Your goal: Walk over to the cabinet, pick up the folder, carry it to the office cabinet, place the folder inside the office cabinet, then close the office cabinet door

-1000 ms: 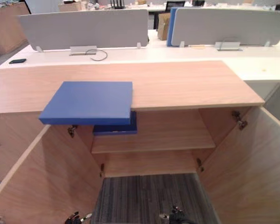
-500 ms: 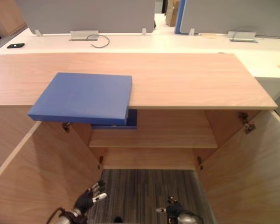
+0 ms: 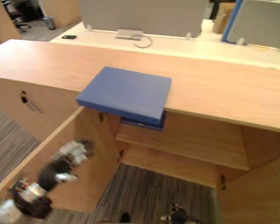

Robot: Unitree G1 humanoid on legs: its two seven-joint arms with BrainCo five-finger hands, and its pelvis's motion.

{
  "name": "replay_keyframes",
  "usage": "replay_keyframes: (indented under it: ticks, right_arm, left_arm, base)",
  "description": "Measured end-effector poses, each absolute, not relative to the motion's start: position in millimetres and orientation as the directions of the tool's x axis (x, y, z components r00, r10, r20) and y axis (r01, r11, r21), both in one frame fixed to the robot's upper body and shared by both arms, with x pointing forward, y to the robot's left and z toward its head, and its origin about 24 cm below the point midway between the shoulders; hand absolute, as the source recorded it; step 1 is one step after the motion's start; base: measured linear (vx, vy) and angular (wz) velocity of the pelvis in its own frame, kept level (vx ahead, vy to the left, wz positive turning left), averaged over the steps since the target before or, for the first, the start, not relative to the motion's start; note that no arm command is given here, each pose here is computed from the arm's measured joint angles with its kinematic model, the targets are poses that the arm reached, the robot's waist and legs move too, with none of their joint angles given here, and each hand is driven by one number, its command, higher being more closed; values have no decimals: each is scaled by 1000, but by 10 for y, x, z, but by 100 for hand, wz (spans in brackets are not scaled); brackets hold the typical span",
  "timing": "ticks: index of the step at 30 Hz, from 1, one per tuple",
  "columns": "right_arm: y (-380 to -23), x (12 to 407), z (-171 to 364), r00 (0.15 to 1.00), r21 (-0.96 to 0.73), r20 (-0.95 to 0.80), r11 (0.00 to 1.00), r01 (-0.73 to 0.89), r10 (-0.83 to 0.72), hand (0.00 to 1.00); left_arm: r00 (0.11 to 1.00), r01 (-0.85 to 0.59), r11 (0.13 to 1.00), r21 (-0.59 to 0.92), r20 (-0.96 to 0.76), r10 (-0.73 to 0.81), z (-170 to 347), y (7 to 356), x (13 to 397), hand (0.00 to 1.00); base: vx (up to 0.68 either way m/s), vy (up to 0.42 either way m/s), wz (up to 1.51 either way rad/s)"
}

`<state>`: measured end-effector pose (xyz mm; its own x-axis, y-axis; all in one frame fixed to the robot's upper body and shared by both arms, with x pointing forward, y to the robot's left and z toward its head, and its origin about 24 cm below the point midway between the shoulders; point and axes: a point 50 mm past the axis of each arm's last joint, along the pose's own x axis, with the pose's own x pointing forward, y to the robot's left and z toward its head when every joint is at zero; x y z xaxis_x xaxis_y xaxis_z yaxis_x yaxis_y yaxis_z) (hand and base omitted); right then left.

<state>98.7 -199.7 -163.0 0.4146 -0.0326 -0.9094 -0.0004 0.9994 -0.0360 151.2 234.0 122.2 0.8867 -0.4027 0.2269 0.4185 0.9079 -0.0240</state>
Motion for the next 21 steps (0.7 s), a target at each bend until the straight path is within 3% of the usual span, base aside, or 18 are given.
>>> replay_keyframes:
  ticks: [2,4,9,13,17,18,21]
  right_arm:
    - [-1997,944,-1639,408,-33,-913,999,0,-30,0]
    - [-1993,945,-1638,412,-24,-911,1000,-4,-20,0]
    - [-1984,1062,-1611,442,-24,-897,1000,-12,-16,0]
    - [-2013,1138,-1588,460,-22,-887,999,25,-31,0]
    - [-1987,1162,-1593,450,-9,-892,998,64,-37,0]
    - [-1958,1180,-1594,447,-6,-894,998,66,-35,0]
    - [-1909,1169,-1607,434,3,-900,998,67,-26,0]
  left_arm:
    - [869,317,948,19,395,-298,1523,2576,1549,0]
    - [792,272,962,21,563,-236,1790,2696,1508,0]
    - [730,247,968,47,648,-218,1908,2624,1438,0]
    - [698,31,990,134,706,-118,2061,2610,1306,0]
    - [687,-309,900,309,726,-13,2130,2520,1251,0]
    - [688,-406,831,379,726,6,2117,2490,1262,0]
    - [678,-520,714,470,735,10,2091,2408,1328,0]
  base:
    - [-40,-20,34]
    - [-36,-16,14]
    - [-16,-5,3]
    - [-7,5,-2]
    - [-3,0,-4]
    - [-4,-3,-10]
    - [-7,-7,-22]
